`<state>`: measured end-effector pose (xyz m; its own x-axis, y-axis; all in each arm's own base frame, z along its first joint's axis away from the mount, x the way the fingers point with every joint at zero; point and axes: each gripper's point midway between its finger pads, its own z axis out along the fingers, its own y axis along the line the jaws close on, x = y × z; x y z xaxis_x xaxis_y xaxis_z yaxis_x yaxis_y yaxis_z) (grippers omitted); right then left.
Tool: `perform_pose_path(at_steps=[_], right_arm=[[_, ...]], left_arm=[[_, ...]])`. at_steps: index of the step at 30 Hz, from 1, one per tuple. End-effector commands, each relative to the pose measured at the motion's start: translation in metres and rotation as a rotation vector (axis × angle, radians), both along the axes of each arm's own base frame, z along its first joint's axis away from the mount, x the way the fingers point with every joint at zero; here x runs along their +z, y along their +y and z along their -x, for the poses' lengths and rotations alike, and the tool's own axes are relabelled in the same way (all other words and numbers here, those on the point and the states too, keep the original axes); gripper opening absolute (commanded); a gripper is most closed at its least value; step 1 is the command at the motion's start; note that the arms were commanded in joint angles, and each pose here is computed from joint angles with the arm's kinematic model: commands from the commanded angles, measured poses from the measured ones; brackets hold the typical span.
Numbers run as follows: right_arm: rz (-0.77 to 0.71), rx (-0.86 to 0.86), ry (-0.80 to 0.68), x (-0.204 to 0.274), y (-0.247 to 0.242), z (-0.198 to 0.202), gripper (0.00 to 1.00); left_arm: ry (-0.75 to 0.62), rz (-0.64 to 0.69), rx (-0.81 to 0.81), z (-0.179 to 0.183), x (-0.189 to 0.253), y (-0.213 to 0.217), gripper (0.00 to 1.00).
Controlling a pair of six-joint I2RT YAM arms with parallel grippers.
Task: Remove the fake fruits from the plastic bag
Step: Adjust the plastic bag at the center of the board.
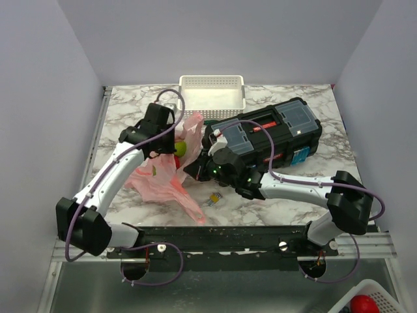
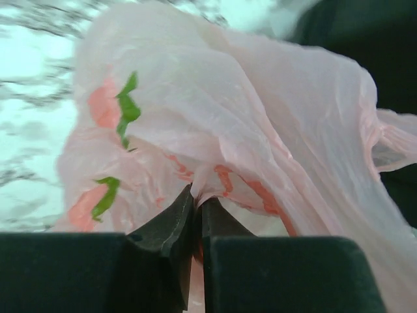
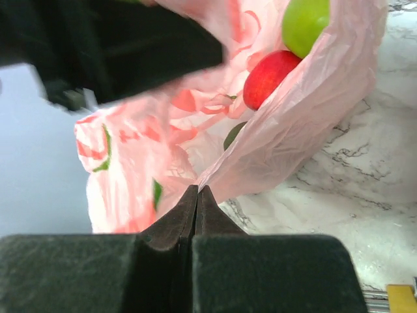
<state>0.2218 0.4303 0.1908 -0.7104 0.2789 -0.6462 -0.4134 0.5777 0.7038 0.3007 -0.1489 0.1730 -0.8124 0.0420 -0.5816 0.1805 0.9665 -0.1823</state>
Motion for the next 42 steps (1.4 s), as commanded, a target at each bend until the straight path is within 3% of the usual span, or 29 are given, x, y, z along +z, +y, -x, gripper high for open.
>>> perform_pose_path(at_steps=[1,2,5,8,14,21,25,30,35,38,40,42], right_arm=[[0.095,-0.047,-0.076,0.009,-0.007,-0.013,0.01],[0.129,-0.057,-0.104,0.011,-0.007,-0.018,0.01],[0.173,-0.105,-0.146,0.031,-0.008,-0.046,0.01],[0.179,-0.094,-0.193,0.061,-0.005,-0.079,0.01],[0.219,-0.035,-0.275,0.106,0.01,-0.125,0.01],[0.302,0.004,-0.178,0.061,0.006,-0.117,0.02],[0.356,0.008,-0.135,0.048,-0.012,-0.104,0.24],[0.354,0.047,-0.2,0.084,-0.025,-0.08,0.51],[0.349,0.036,-0.25,0.119,-0.041,-0.057,0.71],[0.325,0.027,-0.261,0.128,-0.051,-0.045,0.8],[0.293,0.054,-0.26,0.129,-0.053,-0.035,0.84],[0.259,0.095,-0.252,0.124,-0.051,-0.025,0.89]], left_arm=[[-0.221,-0.066,0.189,-0.011,0.065,0.062,0.05],[-0.26,-0.079,0.242,-0.009,0.076,0.076,0.0],[-0.357,-0.082,0.398,0.004,0.097,0.106,0.0],[-0.43,-0.039,0.446,0.02,0.106,0.116,0.0],[-0.428,0.015,0.493,0.049,0.101,0.124,0.0],[-0.361,0.159,0.46,0.077,0.064,0.104,0.0],[-0.295,0.266,0.419,0.092,0.039,0.085,0.0],[-0.259,0.313,0.402,0.102,0.029,0.077,0.02],[-0.257,0.331,0.397,0.104,0.026,0.075,0.14],[-0.272,0.341,0.366,0.103,0.027,0.071,0.39],[-0.274,0.359,0.309,0.105,0.031,0.063,0.61],[-0.289,0.368,0.251,0.107,0.039,0.057,0.73]])
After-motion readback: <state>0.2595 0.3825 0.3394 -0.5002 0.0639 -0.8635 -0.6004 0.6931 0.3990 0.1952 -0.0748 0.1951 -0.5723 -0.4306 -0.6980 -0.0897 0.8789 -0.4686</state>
